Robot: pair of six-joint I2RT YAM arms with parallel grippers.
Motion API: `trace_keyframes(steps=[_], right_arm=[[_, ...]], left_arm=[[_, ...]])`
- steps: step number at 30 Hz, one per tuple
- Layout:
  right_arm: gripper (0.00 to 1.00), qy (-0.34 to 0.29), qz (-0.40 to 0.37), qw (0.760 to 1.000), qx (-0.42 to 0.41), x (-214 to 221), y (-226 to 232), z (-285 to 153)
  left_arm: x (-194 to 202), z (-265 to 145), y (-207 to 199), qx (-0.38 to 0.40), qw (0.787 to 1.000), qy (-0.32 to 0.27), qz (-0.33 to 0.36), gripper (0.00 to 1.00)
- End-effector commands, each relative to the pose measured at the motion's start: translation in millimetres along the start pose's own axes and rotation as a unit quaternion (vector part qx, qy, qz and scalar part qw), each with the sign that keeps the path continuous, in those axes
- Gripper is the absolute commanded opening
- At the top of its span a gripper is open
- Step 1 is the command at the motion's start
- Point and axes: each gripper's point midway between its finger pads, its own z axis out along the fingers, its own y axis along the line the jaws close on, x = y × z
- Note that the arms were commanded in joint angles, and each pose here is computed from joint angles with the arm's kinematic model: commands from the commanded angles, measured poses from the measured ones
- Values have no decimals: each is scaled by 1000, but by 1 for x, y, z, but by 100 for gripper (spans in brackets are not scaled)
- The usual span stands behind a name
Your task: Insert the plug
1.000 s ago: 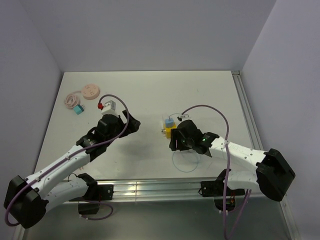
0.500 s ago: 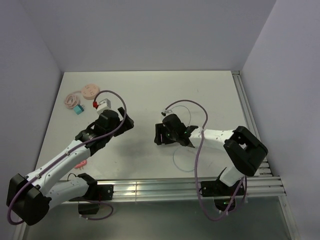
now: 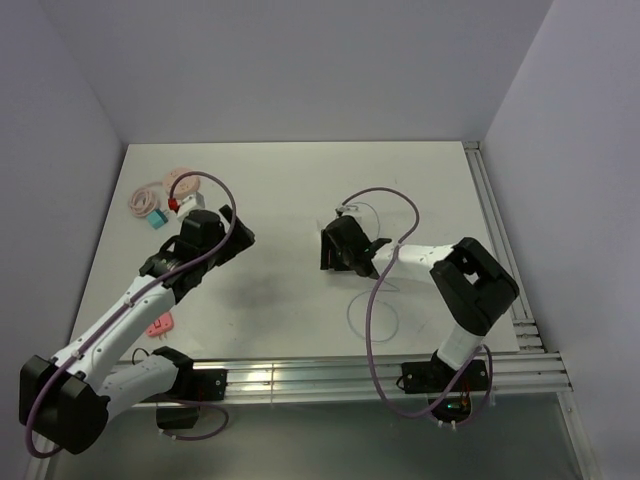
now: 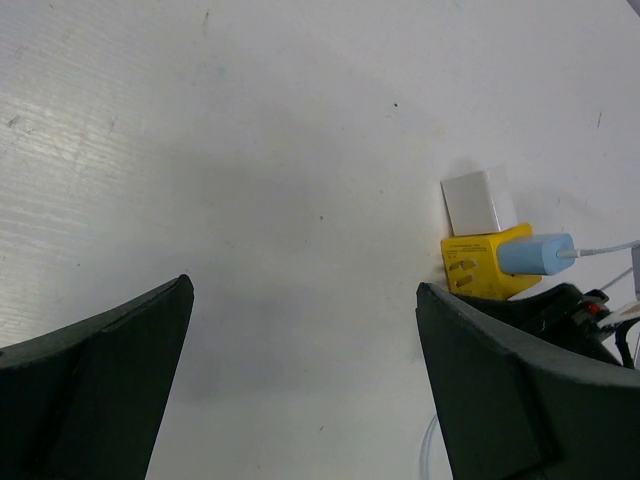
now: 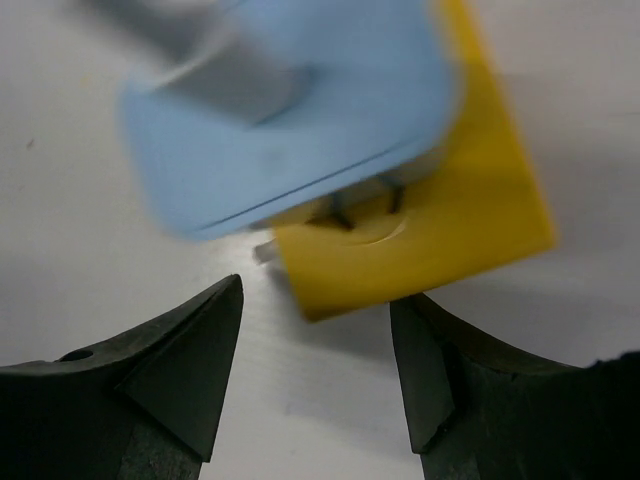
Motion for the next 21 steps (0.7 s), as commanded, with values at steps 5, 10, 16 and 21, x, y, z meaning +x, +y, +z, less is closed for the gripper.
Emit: trace_keyframes(steps=[5, 10, 16, 21], right_arm=[[68, -28, 55, 995, 78, -49, -57, 17], [69, -37, 77, 993, 87, -79, -74, 23], [69, -42, 44, 998, -7, -79, -34, -7], [69, -6, -14, 992, -126, -45, 32, -53]], left_arm=[[-8, 11, -8, 17, 999, 22, -16, 100], [-20, 23, 7, -8, 999, 24, -45, 99], [-46, 27, 30, -42, 994, -4, -98, 99], [-62, 42, 66, -118, 985, -9, -128, 100]])
